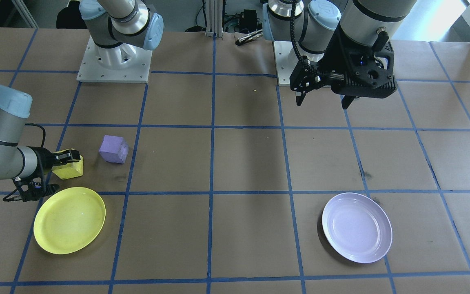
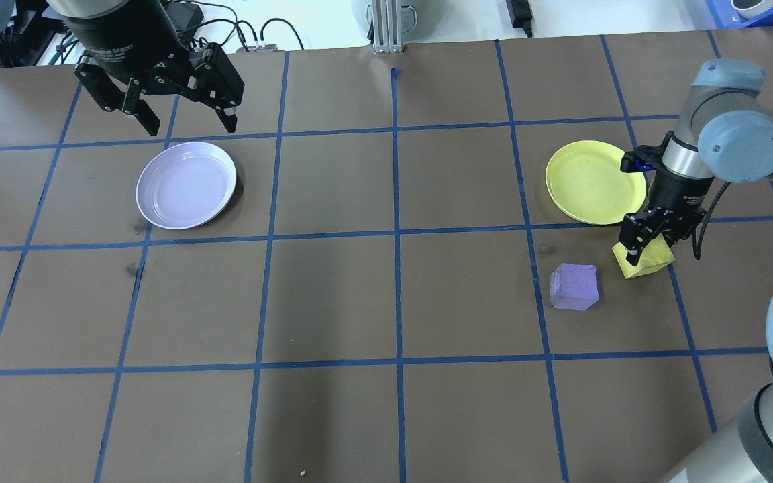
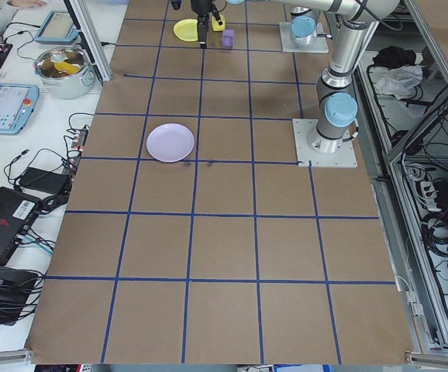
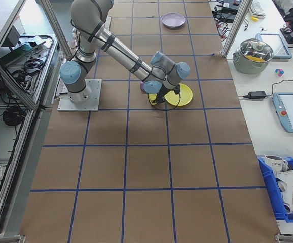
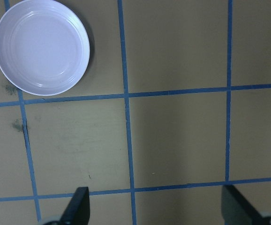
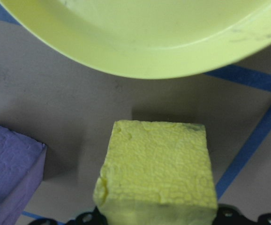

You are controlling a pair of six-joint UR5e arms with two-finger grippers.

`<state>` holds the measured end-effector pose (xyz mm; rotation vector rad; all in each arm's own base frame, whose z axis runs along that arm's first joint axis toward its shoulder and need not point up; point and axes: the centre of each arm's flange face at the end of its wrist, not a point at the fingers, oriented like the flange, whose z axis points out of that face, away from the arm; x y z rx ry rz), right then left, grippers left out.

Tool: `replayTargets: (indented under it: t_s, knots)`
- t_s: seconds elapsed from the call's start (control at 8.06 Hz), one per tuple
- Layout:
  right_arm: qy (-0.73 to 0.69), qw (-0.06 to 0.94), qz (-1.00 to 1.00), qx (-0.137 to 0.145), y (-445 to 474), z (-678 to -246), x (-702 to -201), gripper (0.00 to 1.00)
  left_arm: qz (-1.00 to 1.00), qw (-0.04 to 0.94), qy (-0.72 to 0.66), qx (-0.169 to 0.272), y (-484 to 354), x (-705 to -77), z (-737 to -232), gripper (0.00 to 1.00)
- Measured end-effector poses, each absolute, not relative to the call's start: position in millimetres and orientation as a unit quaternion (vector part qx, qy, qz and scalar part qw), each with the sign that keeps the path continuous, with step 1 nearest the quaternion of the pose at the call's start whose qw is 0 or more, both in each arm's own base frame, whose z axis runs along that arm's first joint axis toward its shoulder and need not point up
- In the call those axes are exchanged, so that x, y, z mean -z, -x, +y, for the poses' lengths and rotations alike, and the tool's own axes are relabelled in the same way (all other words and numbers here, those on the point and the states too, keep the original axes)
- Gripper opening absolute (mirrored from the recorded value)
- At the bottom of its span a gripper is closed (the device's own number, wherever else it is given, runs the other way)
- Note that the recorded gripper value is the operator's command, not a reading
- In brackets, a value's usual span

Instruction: Sort blocks by color into plates

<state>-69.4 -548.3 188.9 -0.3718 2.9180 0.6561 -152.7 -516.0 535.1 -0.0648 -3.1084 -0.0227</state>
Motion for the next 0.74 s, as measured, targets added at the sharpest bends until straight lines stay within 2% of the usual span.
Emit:
replayTargets:
  t_s: [0.5,0.74]
  knots:
    - [0.128,0.053,0.982,-0.127,38,-582,-280,0.0,-1.0,0.02,0.01,0.016,143,-530,-521,1.0]
    - [0.117,0.048,0.988,-0.083,16,-608,-280,0.0,-1.0,0.016,0.009,0.018,138,-526,-523,1.0]
